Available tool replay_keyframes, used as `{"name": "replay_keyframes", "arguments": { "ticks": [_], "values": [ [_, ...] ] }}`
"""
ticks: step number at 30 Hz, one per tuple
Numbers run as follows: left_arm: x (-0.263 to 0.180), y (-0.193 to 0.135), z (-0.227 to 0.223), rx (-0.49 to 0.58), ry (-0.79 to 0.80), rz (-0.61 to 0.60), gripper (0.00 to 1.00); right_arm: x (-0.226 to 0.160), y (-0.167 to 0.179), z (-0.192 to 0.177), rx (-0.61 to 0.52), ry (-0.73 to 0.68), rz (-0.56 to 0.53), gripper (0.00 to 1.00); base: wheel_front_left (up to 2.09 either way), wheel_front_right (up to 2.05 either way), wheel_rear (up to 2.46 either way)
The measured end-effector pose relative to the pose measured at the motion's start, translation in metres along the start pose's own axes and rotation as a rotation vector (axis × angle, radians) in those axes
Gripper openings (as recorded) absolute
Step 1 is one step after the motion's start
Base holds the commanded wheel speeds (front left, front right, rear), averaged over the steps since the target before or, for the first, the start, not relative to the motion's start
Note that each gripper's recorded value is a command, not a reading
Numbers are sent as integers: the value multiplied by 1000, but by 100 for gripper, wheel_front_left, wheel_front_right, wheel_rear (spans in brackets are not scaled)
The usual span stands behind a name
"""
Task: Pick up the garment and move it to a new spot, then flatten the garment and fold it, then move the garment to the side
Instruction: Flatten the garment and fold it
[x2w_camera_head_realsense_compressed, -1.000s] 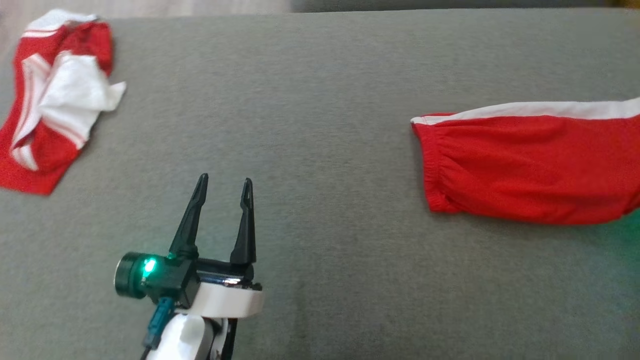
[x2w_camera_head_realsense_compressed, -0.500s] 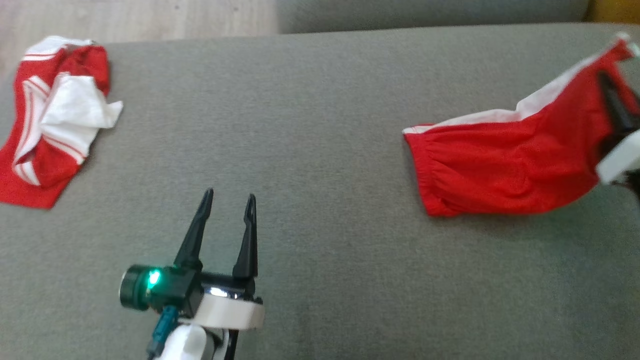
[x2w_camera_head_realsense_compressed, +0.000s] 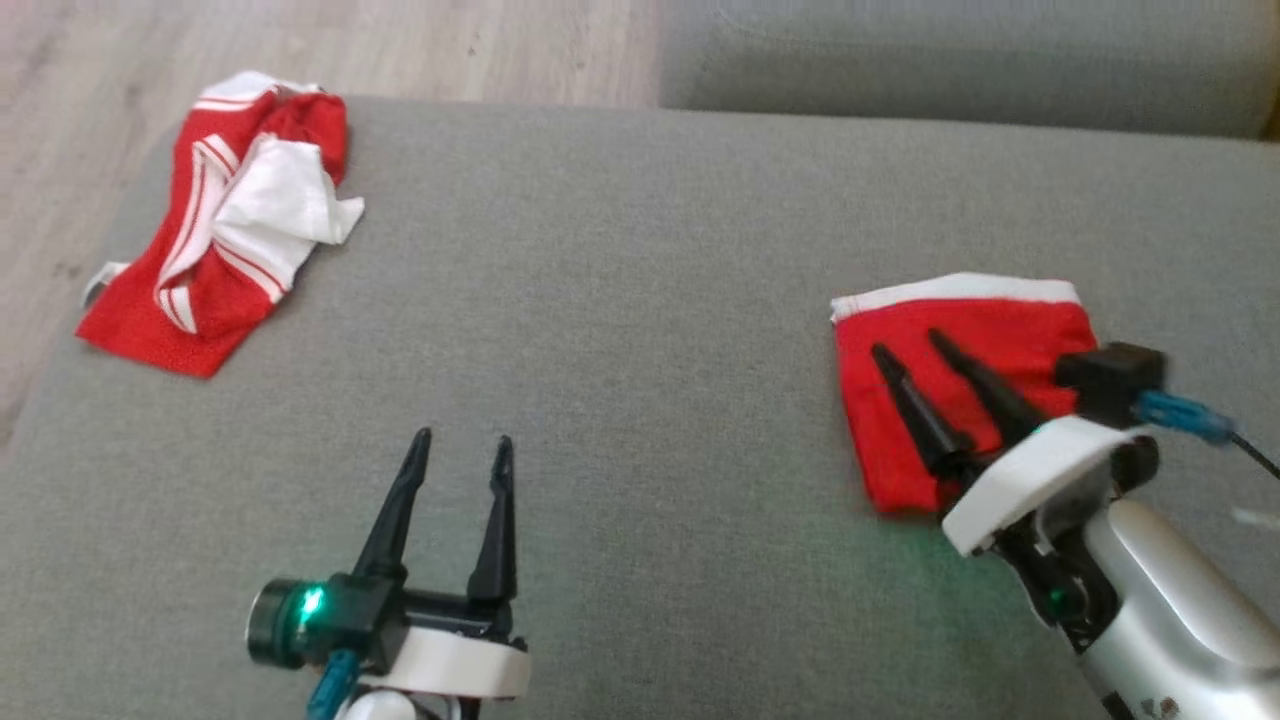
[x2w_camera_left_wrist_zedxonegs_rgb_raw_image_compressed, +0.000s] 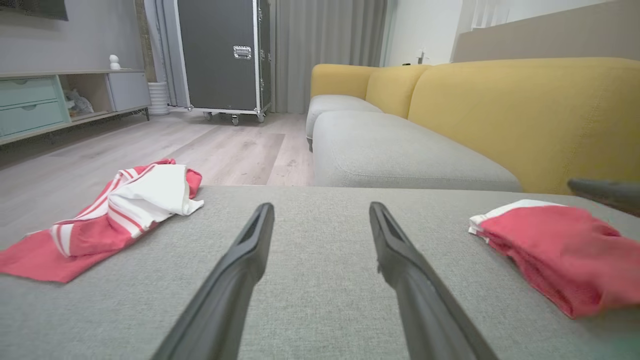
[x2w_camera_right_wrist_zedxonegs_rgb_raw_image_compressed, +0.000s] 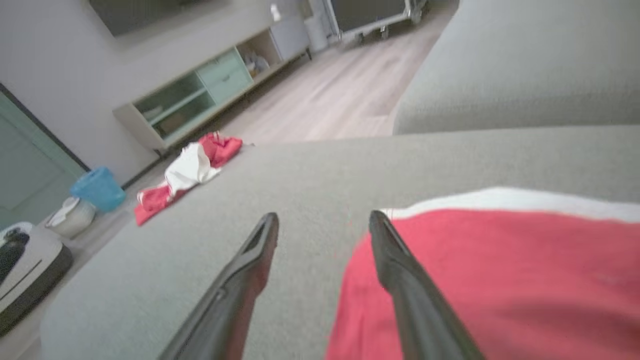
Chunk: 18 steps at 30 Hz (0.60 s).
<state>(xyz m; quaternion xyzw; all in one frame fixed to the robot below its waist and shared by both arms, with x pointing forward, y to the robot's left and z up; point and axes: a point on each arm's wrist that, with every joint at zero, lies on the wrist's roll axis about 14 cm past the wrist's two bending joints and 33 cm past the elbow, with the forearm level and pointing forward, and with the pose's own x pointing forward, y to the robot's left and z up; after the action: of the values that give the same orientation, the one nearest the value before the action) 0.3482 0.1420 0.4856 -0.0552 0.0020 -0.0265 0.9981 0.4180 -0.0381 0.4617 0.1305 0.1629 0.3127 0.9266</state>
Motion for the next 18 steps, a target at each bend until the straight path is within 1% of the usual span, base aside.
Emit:
{"name": "replay_keyframes", "arguments": {
  "ticks": [1,3,6,8,10,13,16,18],
  "values": [
    [-3,4,2,-4,-8,15,100,-1,1,10,-3,-56,-5,100,0,0,0],
    [-8,10,8,-15,-28,45,100,-8,-1,30,-50,-151,-21,100,0,0,0],
    [-18,14,13,-50,-47,74,100,-30,-14,48,-100,-272,-85,100,0,0,0],
    [-28,17,15,-60,-55,95,100,-48,-22,44,-126,-290,-131,100,0,0,0],
    [-39,19,16,-66,-60,113,100,-65,-22,31,-163,-271,-154,100,0,0,0],
    [-53,20,15,-56,-61,127,100,-94,-31,17,-149,-276,-233,100,0,0,0],
    [-61,19,14,-61,-59,128,100,-116,-34,13,-140,-305,-290,100,0,0,0],
    [-64,19,12,-57,-55,126,100,-129,-37,4,-155,-292,-326,100,0,0,0]
  ]
}}
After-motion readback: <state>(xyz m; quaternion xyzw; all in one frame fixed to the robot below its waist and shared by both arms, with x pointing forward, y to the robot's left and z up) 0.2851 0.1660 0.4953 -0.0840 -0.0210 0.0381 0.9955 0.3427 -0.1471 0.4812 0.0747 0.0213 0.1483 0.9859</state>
